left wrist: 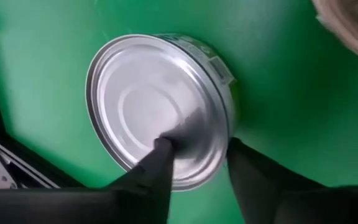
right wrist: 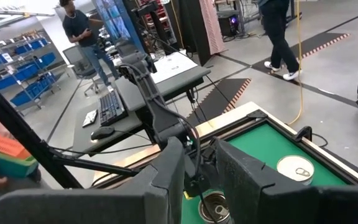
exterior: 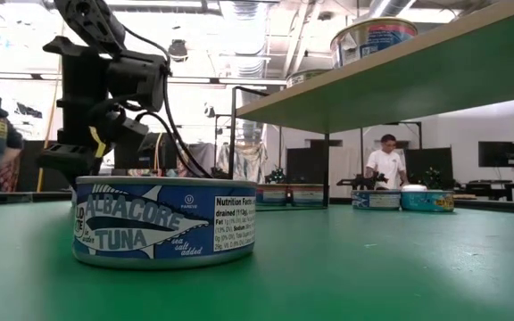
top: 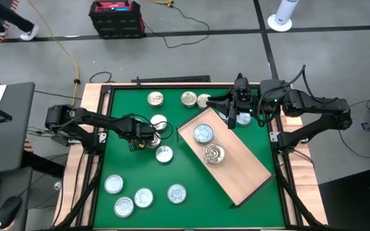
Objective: Stack canned seafood by type on shelf
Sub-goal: Put the light green tuna can on the shelf
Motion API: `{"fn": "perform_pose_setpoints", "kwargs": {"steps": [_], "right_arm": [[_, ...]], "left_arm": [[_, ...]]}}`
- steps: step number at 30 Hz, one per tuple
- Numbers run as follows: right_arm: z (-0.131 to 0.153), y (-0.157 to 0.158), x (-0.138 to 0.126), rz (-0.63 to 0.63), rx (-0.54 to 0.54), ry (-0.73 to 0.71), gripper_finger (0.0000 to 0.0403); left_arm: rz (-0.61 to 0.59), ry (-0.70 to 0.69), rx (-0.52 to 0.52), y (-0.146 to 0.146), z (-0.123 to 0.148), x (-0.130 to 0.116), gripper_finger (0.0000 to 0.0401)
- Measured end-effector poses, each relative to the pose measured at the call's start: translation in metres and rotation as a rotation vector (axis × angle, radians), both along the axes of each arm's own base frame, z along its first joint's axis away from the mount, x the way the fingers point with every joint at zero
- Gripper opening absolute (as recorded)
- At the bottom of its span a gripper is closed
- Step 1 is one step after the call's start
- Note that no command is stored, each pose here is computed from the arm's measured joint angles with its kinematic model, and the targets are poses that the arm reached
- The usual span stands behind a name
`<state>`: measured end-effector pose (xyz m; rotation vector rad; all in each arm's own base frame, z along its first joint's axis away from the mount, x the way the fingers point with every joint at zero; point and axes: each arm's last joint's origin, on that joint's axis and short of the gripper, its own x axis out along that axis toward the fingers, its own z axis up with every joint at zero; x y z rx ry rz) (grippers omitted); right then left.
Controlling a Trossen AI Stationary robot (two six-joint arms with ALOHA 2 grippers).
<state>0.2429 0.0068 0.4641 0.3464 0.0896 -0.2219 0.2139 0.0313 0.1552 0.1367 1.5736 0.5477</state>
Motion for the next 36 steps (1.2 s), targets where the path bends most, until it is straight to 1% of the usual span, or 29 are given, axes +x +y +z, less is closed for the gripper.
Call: {"fn": "perform_pose_setpoints", "kwargs": {"steps": [6,7,10,12,13,14,16,20,25,27,29,31,32,34,36], "right_arm": [[0.000,0.002,0.000,0.013,-0.003,0.002,0.0122],[0.000,0.002,0.000,0.016,-0.005,0.003,0.0122],[0.000,0.002,0.000,0.018,-0.009,0.004,0.0122],[0.000,0.003,0.000,0.021,-0.010,0.004,0.0122],[0.000,0.003,0.000,0.023,-0.010,0.004,0.0122],[0.000,0.004,0.000,0.025,-0.010,0.003,0.0122],[0.000,0.004,0.000,0.026,-0.017,0.006,0.0122],[-0.001,0.004,0.000,0.027,-0.025,0.009,0.0122],[-0.001,0.004,0.000,0.028,-0.034,0.011,0.0122],[-0.001,0.004,0.000,0.028,-0.038,0.012,0.0122],[-0.001,0.003,0.000,0.027,-0.038,0.012,0.0122],[-0.001,0.003,0.000,0.027,-0.038,0.012,0.0122],[-0.001,0.003,0.000,0.027,-0.039,0.013,0.0122],[-0.001,0.003,0.000,0.027,-0.039,0.014,0.0122],[-0.001,0.003,0.000,0.029,-0.038,0.014,0.0122]], "left_arm": [[0.058,-0.033,-0.106,-0.005,0.001,-0.001,0.0020],[0.065,-0.038,-0.128,-0.006,0.001,0.000,0.0011],[0.098,-0.107,-0.271,-0.011,-0.002,0.005,0.0005],[0.113,-0.074,-0.293,-0.013,-0.004,0.002,0.0003],[0.128,-0.073,-0.324,-0.014,-0.003,0.001,0.0001],[0.134,-0.093,-0.323,-0.015,-0.002,0.003,0.0001],[0.145,-0.118,-0.289,-0.016,-0.001,0.007,0.0001],[0.161,-0.073,-0.304,-0.022,0.008,0.005,0.0001],[0.145,-0.108,-0.293,-0.028,0.042,0.014,0.0001],[0.153,-0.156,-0.289,-0.029,0.059,0.017,0.0001],[0.190,-0.215,-0.260,-0.028,0.073,0.018,0.0004],[0.233,-0.261,-0.244,-0.026,0.084,0.014,0.0017],[0.255,-0.286,-0.252,-0.024,0.088,0.011,0.0029],[0.289,-0.328,-0.287,-0.021,0.097,0.004,0.0061],[0.310,-0.349,-0.323,-0.018,0.104,-0.003,0.0103]]}}
